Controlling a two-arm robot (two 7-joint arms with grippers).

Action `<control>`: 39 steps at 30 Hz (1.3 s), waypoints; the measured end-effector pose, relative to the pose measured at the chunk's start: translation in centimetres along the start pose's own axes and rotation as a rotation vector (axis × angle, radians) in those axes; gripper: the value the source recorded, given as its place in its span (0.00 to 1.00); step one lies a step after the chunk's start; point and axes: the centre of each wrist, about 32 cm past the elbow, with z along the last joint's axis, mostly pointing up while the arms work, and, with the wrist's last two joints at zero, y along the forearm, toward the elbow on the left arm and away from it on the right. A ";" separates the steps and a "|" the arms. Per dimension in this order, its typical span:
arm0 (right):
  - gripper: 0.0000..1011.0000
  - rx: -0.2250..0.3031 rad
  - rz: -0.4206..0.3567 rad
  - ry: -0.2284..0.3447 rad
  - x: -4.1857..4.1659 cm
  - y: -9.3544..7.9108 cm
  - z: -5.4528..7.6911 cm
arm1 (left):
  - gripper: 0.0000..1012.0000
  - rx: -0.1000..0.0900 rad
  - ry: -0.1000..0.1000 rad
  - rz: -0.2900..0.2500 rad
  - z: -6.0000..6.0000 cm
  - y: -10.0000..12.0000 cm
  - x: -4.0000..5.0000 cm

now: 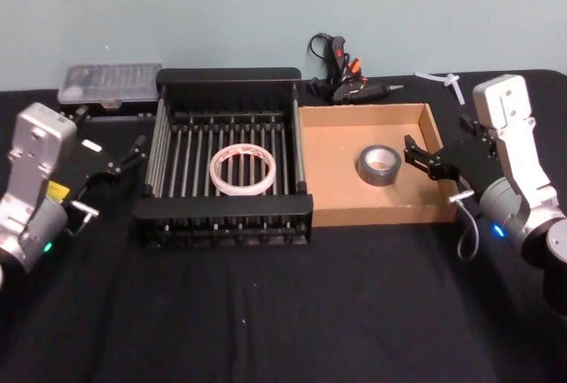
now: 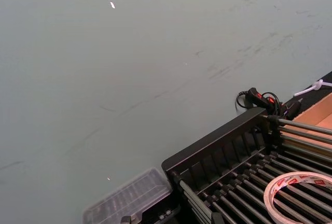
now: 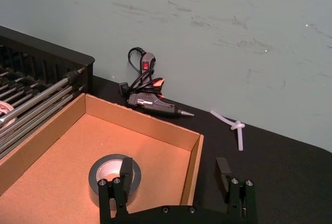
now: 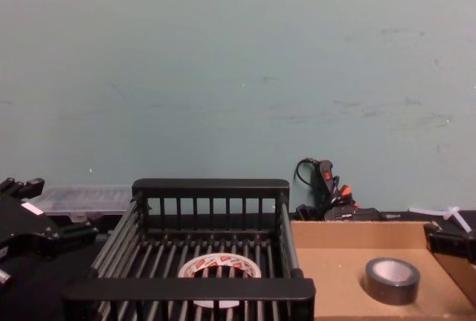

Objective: Pick up the white tape and place it into the black box , Pick up the silver tape and place it into the brown box.

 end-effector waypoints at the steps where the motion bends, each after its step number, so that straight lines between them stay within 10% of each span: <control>1: 0.99 0.001 0.000 0.000 0.00 0.0 0.0 | 0.99 0.000 0.000 0.000 0.0 0.0 0.00; 39: 0.99 0.007 0.000 0.000 0.04 0.0 0.1 | 0.99 0.000 0.000 0.000 0.0 0.0 0.00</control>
